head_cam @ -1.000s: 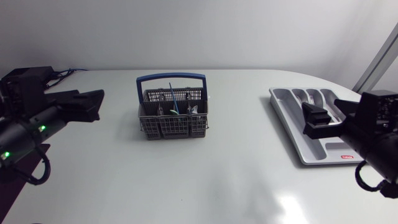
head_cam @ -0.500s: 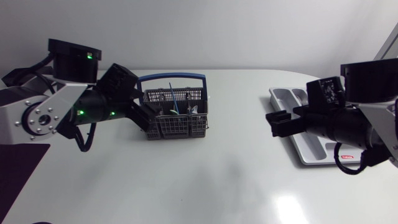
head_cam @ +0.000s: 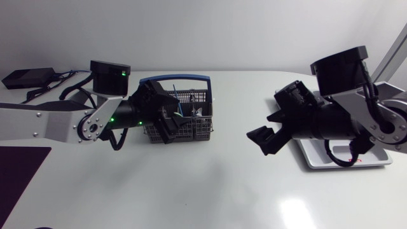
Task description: Unload the cutlery basket into the drawer organizer.
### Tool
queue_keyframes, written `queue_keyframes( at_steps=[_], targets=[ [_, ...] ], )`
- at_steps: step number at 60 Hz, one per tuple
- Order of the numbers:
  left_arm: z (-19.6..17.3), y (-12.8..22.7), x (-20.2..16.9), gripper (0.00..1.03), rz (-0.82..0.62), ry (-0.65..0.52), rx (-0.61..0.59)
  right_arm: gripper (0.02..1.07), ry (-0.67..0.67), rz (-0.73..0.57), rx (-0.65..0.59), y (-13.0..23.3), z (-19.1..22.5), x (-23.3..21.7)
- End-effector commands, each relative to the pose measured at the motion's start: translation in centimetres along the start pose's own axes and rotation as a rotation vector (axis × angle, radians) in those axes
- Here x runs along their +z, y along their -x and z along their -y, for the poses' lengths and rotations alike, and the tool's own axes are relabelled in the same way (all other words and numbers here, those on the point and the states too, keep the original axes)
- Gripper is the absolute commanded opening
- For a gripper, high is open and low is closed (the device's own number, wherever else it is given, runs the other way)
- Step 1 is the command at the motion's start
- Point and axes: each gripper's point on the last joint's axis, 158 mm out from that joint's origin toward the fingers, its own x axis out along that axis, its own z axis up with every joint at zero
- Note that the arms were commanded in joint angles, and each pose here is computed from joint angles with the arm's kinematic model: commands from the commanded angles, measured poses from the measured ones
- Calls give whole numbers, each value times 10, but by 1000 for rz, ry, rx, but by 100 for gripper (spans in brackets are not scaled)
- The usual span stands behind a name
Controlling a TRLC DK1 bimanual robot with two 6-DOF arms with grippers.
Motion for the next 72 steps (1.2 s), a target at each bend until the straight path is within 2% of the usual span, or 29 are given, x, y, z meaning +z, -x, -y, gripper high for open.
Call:
queue_keyframes(
  at_steps=[1, 6, 18, 28, 32, 39, 57, 63, 72],
  targets=[
    [-1, -12, 8, 86, 32, -43, -17, 102, 34, -25, 23, -9, -7, 2],
    [-1, -19, 9, 85, 47, -65, -16, 102, 41, -66, 39, -23, -10, -4],
    [8, -34, 10, 61, 77, -114, -49, 102, 55, -101, 48, -37, -12, -13],
    [12, -45, 13, 55, 95, -130, -56, 102, 59, -117, 44, -39, -8, -20],
    [16, -51, 11, 42, 96, -147, -65, 102, 59, -124, 44, -39, -8, -24],
    [16, -54, 13, 27, 107, -156, -61, 102, 58, -137, 42, -40, -6, -31],
    [12, -58, 4, 24, 90, -161, -58, 102, 60, -148, 38, -38, -4, -39],
    [9, -57, 3, 5, 89, -160, -51, 102, 60, -148, 38, -39, -3, -38],
    [3, -52, 7, 4, 96, -165, -36, 102, 70, -135, 44, -39, -7, -30]
  ],
)
